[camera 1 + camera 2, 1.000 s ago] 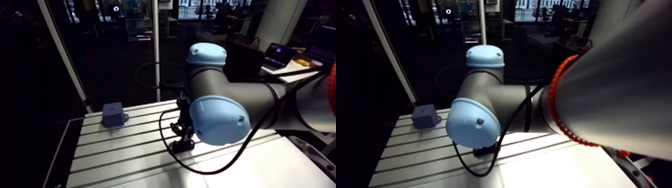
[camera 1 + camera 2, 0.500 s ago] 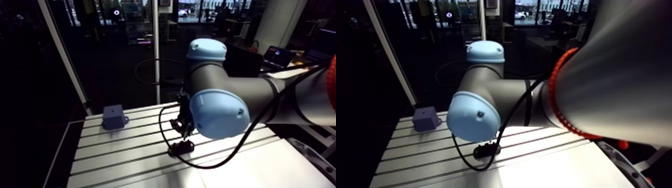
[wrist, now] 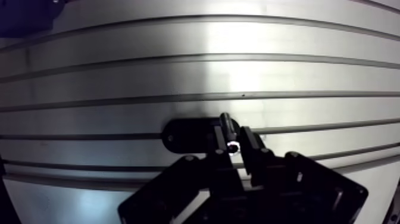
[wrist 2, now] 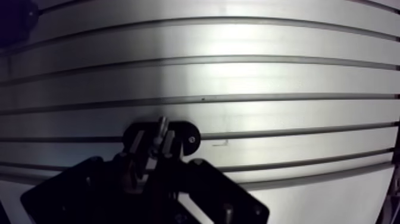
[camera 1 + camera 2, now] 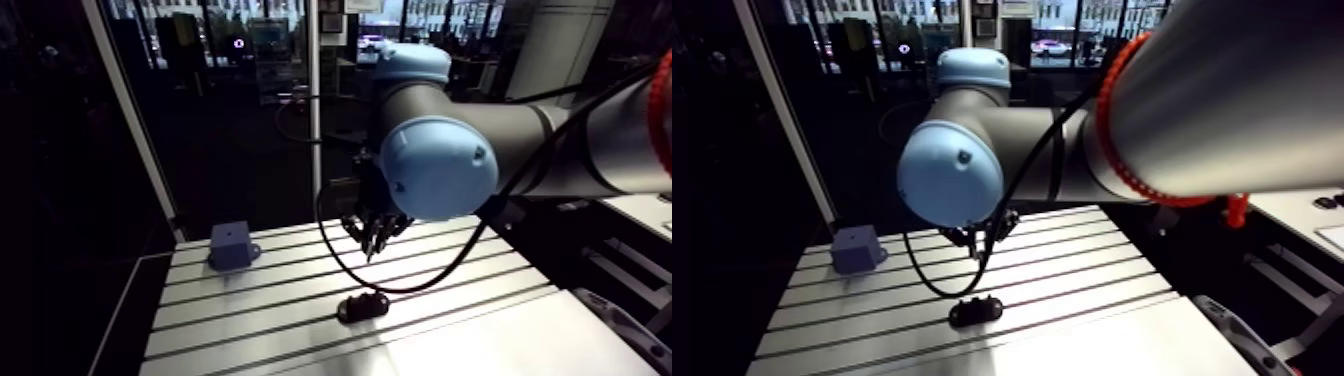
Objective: Pick up the M10 bolt and insert it into the hole until fully seated.
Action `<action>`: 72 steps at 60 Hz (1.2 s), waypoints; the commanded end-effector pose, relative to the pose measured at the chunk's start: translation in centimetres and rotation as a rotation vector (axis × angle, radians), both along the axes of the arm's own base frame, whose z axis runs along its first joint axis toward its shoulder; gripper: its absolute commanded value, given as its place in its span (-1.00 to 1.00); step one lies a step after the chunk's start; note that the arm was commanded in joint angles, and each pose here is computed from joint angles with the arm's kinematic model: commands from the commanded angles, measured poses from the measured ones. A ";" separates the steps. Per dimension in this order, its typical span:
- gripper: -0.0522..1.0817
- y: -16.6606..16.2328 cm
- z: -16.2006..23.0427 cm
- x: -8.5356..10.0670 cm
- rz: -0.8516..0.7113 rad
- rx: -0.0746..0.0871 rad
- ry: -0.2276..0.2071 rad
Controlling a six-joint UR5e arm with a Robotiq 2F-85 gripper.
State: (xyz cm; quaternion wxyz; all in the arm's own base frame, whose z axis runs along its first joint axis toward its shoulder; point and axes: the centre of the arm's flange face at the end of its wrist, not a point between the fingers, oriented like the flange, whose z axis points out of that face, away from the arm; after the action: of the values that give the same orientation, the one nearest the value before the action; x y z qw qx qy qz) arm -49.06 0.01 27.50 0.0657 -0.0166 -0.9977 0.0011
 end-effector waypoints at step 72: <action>0.99 -21.1 13.9 -16.0 0.287 -0.012 -0.219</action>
State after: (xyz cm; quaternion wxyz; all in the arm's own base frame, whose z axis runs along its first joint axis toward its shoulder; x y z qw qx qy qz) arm -61.42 -13.66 40.84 -0.0257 0.0774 -0.9965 0.0178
